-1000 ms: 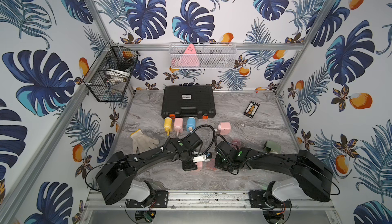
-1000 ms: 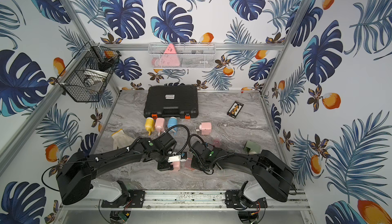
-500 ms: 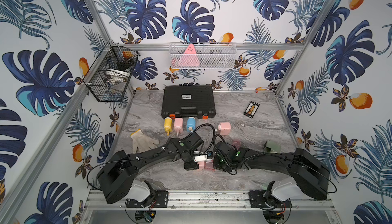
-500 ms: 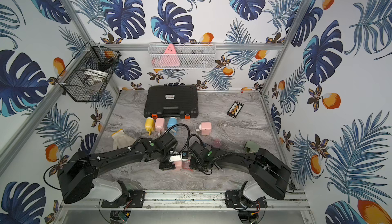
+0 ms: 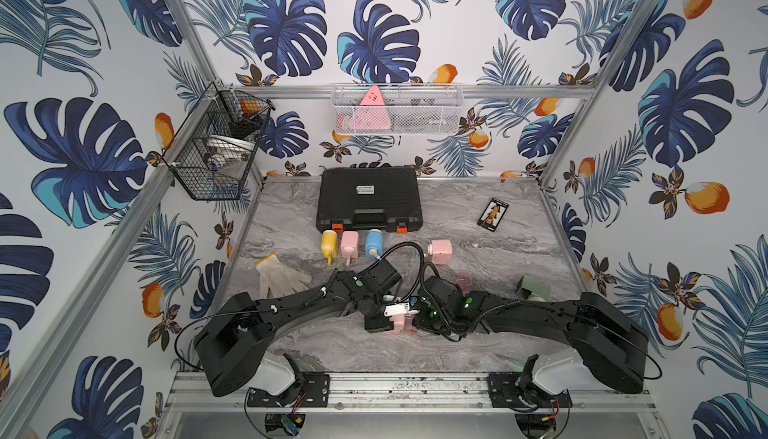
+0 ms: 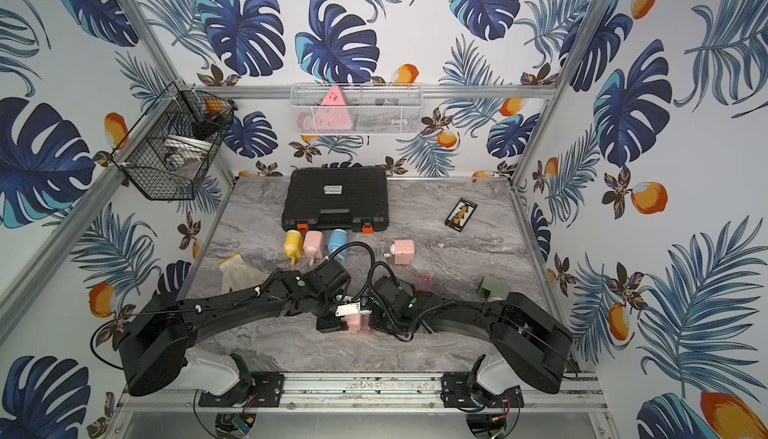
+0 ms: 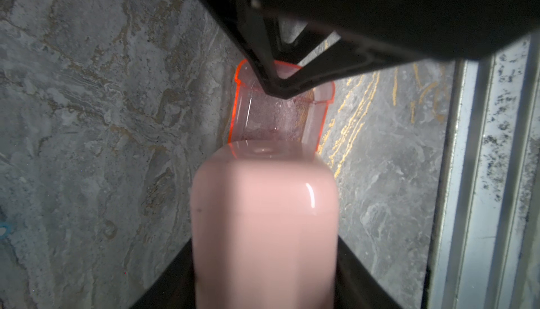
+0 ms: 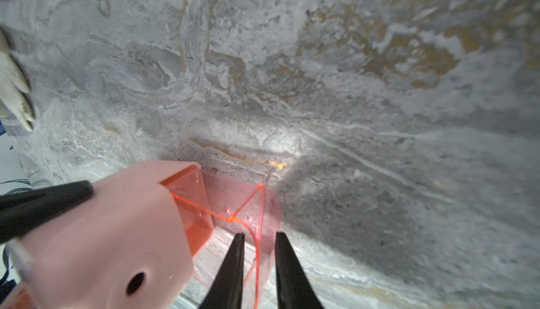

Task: Put the tray back into the pencil sharpener
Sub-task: Close the container of the pencil sharpener, then pick up the pencil sharpener from the center of the board, then place the pencil sharpener at the center of the board, then pick up the container from the center of the board.

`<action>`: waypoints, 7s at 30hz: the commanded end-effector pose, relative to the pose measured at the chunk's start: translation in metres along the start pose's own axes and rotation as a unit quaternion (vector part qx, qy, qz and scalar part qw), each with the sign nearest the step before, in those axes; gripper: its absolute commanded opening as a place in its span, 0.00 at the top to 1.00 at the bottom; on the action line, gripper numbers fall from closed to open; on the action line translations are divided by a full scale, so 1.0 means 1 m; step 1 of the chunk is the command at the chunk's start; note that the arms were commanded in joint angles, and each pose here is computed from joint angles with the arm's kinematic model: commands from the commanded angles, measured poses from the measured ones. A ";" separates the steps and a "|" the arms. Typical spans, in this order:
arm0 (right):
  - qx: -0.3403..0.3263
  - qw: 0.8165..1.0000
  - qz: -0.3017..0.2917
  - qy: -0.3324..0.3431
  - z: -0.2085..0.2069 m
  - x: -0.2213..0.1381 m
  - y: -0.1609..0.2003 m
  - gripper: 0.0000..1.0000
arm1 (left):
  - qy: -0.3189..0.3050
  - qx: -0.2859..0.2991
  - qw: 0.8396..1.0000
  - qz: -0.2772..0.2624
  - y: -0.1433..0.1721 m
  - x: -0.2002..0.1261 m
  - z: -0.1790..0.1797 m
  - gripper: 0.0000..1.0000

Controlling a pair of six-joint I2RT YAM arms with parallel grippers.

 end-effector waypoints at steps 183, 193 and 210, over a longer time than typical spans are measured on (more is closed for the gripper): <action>-0.042 0.952 -0.200 0.229 -0.060 -0.112 -0.073 0.49 | -0.296 -0.511 0.770 -0.241 -0.073 -0.159 0.163 0.17; -0.050 0.950 -0.148 0.270 -0.070 -0.097 -0.111 0.38 | -0.332 -0.529 0.736 -0.261 -0.020 -0.169 0.122 0.21; -0.047 0.959 -0.089 0.264 -0.086 -0.064 -0.137 0.51 | -0.323 -0.542 0.733 -0.254 -0.001 -0.166 0.103 0.23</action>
Point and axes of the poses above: each gripper's point midway between its finger pads, its own x axis out along the fingers, its own z axis along the line the jaws close on, y = z × x, the point moved 6 cm from there along -x, back along the fingers, and after that the axes turned 1 degree about x, right-handed, at the moved point
